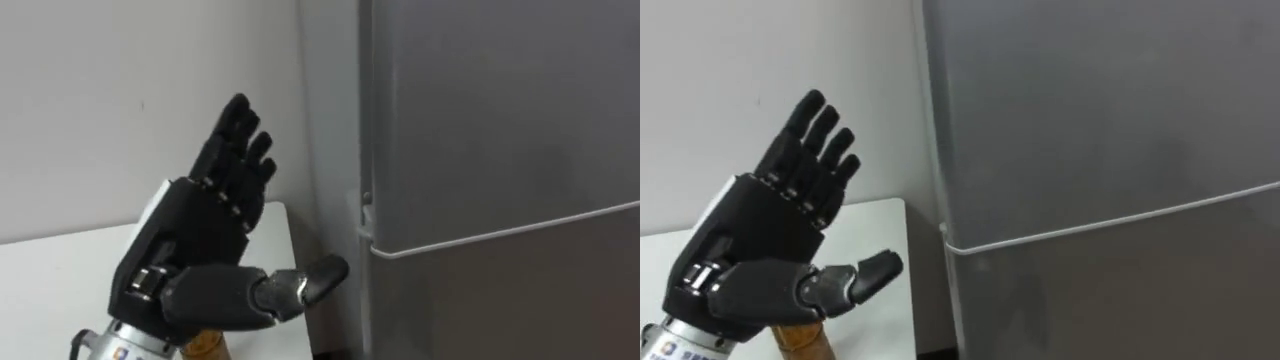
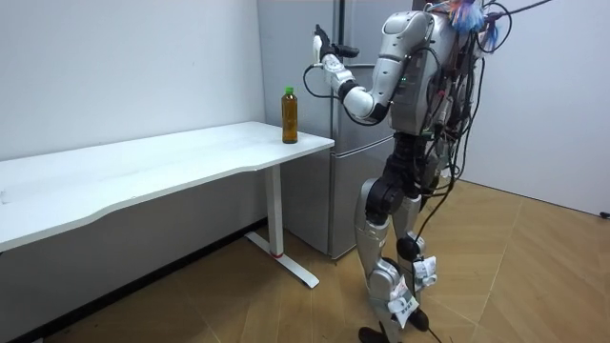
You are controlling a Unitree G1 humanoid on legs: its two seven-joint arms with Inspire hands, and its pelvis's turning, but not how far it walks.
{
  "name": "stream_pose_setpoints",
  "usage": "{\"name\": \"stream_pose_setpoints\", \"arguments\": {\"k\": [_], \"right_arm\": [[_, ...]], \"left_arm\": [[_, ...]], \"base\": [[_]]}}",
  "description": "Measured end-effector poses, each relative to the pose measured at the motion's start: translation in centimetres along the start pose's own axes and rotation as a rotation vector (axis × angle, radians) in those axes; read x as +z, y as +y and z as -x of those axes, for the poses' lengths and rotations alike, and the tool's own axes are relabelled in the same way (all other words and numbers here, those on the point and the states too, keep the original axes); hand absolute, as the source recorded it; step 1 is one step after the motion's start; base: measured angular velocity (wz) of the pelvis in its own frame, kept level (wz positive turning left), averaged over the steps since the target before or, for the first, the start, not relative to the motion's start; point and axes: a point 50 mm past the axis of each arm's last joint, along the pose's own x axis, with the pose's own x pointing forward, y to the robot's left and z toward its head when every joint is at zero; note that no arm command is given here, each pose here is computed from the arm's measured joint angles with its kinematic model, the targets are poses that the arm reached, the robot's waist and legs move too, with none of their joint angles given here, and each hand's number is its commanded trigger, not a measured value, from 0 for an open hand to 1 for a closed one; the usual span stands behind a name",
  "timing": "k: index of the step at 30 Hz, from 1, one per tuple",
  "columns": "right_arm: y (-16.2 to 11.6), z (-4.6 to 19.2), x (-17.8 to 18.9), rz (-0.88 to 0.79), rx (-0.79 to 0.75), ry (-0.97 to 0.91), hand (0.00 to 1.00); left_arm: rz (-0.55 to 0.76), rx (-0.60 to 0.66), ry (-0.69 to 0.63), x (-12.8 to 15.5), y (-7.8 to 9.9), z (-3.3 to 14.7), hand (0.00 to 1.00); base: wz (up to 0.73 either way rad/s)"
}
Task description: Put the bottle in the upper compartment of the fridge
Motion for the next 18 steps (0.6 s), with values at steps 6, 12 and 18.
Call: {"name": "stream_pose_setpoints", "arguments": {"k": [6,12,18], "right_arm": [[-0.1,0.0,0.2,0.013,0.003,0.008,0.0],[0.1,-0.1,0.5,0.034,0.011,0.019,0.0],[0.5,-0.3,0.9,0.058,0.02,0.023,0.0]], "left_arm": [[0.066,-0.144,0.046,-0.9,-1.5,-0.2,0.0],[0.089,-0.208,0.07,-1.3,-2.0,-0.2,0.0],[0.101,-0.229,0.071,-1.4,-2.2,-0.2,0.0]], "base": [[-0.01],[0.0],[0.01]]}}
